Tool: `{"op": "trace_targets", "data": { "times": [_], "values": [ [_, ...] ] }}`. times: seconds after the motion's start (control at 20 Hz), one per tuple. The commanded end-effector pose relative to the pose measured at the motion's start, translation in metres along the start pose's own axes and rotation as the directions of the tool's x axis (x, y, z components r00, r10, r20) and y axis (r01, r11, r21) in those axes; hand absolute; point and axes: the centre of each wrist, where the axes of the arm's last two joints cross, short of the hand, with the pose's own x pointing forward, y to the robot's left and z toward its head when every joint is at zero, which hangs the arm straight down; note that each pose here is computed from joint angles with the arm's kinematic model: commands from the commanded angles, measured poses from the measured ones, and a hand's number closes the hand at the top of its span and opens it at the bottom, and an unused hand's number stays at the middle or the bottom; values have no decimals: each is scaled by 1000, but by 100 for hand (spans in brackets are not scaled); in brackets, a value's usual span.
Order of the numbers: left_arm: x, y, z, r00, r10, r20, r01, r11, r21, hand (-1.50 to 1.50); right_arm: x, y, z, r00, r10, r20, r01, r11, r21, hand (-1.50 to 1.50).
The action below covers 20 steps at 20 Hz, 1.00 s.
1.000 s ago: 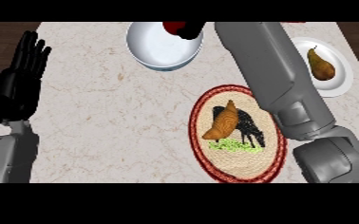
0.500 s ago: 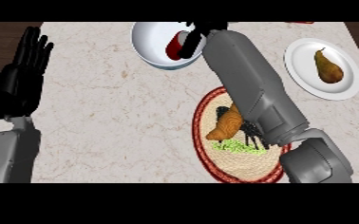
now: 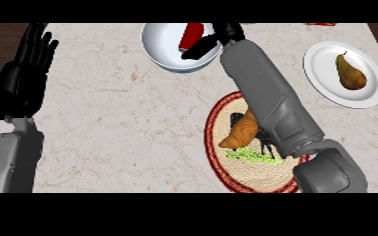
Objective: Pick the can from the placemat and place it in the bowl
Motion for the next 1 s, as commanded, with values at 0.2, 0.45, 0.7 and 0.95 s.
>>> {"op": "trace_targets", "data": {
  "times": [0.2, 0.45, 0.7, 0.95],
  "values": [
    [-6, -9, 4, 1000, 8, -23, -8, 1000, -2, 0, -16, -36, -3, 981, -182, 61, 192, 938, -290, -150],
    [-9, -1, 21, 1000, 4, -24, -4, 1000, 13, 0, -58, -90, 2, 963, -269, 14, 254, 891, -376, -150],
    [-12, -5, 11, 1000, 16, -21, -16, 1000, 23, 0, -90, -154, 16, 942, -328, 73, 329, 860, -389, -150],
    [1, 6, 0, 1000, -6, -10, 7, 999, 38, 0, -134, -186, 39, 939, -333, 90, 342, 861, -376, -150]
  ]
}}
